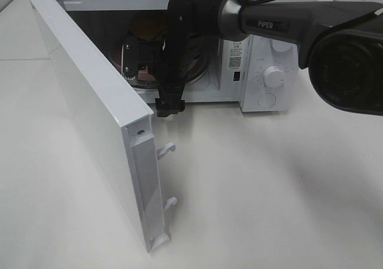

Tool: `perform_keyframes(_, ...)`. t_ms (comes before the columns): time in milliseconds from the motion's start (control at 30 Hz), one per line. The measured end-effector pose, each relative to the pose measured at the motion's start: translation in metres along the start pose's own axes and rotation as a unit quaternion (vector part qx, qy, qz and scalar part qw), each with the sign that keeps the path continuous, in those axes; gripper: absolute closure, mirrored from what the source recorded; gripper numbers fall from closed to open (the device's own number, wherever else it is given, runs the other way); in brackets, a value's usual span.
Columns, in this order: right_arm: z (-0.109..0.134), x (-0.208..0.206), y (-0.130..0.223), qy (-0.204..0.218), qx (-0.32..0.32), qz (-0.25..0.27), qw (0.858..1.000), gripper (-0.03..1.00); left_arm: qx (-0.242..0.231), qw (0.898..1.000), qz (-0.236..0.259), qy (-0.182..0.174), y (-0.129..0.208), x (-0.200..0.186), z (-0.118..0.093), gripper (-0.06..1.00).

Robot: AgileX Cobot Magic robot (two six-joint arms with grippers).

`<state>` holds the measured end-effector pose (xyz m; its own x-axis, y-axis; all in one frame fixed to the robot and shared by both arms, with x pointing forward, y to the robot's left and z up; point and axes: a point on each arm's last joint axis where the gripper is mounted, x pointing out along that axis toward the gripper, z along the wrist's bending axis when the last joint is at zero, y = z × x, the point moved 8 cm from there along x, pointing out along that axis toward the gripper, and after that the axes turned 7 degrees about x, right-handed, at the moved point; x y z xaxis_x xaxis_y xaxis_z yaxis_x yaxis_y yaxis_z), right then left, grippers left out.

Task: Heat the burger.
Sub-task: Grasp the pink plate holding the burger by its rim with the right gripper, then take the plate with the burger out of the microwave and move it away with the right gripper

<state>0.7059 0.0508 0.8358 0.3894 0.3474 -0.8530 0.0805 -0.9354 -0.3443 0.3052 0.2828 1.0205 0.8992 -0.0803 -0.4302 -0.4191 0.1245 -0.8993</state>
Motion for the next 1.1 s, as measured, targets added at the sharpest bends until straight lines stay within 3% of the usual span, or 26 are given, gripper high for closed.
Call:
perform_keyframes(67, 0.0, 0.0, 0.0, 0.0, 0.001, 0.0, 1.0, 0.03, 0.0, 1.0, 0.0, 0.0, 0.0, 0.0, 0.0, -0.05)
perform_keyframes(100, -0.001, 0.0, 0.0, -0.001, 0.003, -0.002, 1.0, 0.13, 0.0, 1.0, 0.0, 0.0, 0.0, 0.0, 0.0, -0.05)
perform_keyframes(133, -0.001, 0.0, 0.0, -0.001, 0.003, -0.002, 1.0, 0.13, 0.0, 1.0, 0.0, 0.0, 0.0, 0.0, 0.0, -0.05)
perform_keyframes(200, -0.005, -0.002, -0.001, 0.005, 0.004, -0.005, 1.0, 0.36, 0.0, 1.0, 0.0, 0.0, 0.0, 0.0, 0.0, -0.05)
perform_keyframes(233, -0.005, -0.002, -0.001, 0.005, 0.004, -0.005, 1.0, 0.36, 0.0, 1.0, 0.0, 0.0, 0.0, 0.0, 0.0, -0.05)
perform_keyframes(267, -0.009, -0.004, -0.001, 0.012, 0.005, -0.009, 1.0, 0.53, 0.0, 1.0, 0.0, 0.0, 0.0, 0.0, 0.0, -0.05)
perform_keyframes(300, -0.009, -0.004, -0.001, 0.012, 0.005, -0.009, 1.0, 0.53, 0.0, 1.0, 0.0, 0.0, 0.0, 0.0, 0.0, -0.05)
perform_keyframes(367, -0.011, -0.007, -0.001, 0.012, 0.006, -0.008, 1.0, 0.76, 0.0, 1.0, 0.0, 0.0, 0.0, 0.0, 0.0, -0.05)
perform_keyframes(467, -0.01, -0.01, -0.003, 0.01, 0.004, -0.009, 1.0, 0.89, 0.0, 1.0, 0.0, 0.0, 0.0, 0.0, 0.0, -0.05)
perform_keyframes(900, -0.008, -0.013, 0.0, 0.001, 0.001, -0.002, 1.0, 0.9, 0.0, 1.0, 0.0, 0.0, 0.0, 0.0, 0.0, -0.05)
perform_keyframes(1100, -0.001, -0.019, 0.002, -0.025, -0.025, 0.008, 0.999, 0.91, 0.0, 1.0, 0.0, 0.0, 0.0, 0.0, 0.0, -0.05)
